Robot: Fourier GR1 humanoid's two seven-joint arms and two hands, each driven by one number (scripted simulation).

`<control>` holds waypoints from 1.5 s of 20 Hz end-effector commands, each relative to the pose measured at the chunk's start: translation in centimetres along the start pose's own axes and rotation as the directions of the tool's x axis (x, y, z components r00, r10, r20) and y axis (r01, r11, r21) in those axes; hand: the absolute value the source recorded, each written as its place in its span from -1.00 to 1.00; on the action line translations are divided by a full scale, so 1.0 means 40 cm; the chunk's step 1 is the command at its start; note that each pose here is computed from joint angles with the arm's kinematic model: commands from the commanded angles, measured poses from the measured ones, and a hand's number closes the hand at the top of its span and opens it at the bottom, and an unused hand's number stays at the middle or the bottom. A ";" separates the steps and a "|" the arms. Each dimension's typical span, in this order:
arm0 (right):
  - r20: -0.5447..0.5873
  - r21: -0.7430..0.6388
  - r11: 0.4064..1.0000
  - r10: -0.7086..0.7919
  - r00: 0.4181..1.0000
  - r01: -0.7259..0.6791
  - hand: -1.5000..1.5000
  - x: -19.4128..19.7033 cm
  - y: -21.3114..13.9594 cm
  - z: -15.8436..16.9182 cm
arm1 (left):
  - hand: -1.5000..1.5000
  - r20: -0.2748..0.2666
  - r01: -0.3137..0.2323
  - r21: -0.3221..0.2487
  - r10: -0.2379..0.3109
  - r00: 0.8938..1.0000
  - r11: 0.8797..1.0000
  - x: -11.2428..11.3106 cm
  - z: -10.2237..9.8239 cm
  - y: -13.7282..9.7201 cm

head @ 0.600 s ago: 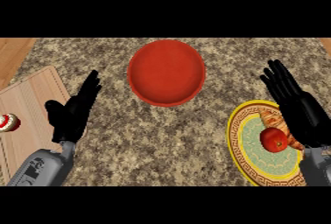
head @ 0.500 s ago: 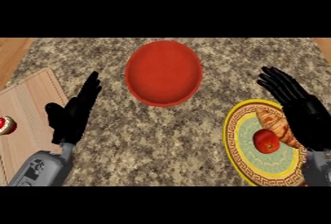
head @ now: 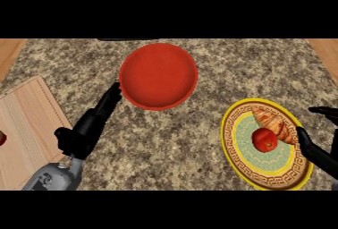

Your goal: Pick the tomato from the plate and place it in the bowl

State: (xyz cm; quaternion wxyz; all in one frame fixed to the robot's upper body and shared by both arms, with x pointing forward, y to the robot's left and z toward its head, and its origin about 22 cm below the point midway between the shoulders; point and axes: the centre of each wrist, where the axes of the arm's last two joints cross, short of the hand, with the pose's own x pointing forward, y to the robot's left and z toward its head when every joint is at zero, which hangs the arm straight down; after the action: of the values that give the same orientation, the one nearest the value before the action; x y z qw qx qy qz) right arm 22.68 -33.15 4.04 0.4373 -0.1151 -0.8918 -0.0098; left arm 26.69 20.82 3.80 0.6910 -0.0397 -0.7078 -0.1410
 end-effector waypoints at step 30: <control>-0.113 0.748 0.404 0.859 0.499 -0.526 -1.00 0.215 0.018 0.051 | 0.00 0.032 0.000 -0.076 0.002 0.999 0.997 0.026 0.013 0.056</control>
State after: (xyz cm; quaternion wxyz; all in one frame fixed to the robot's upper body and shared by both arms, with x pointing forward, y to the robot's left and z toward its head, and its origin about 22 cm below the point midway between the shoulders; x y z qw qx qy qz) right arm 16.07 -31.64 10.51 0.6062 -0.3286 -0.5759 0.4393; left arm 25.83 20.65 3.64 0.6807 -0.0742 -0.7094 -0.1671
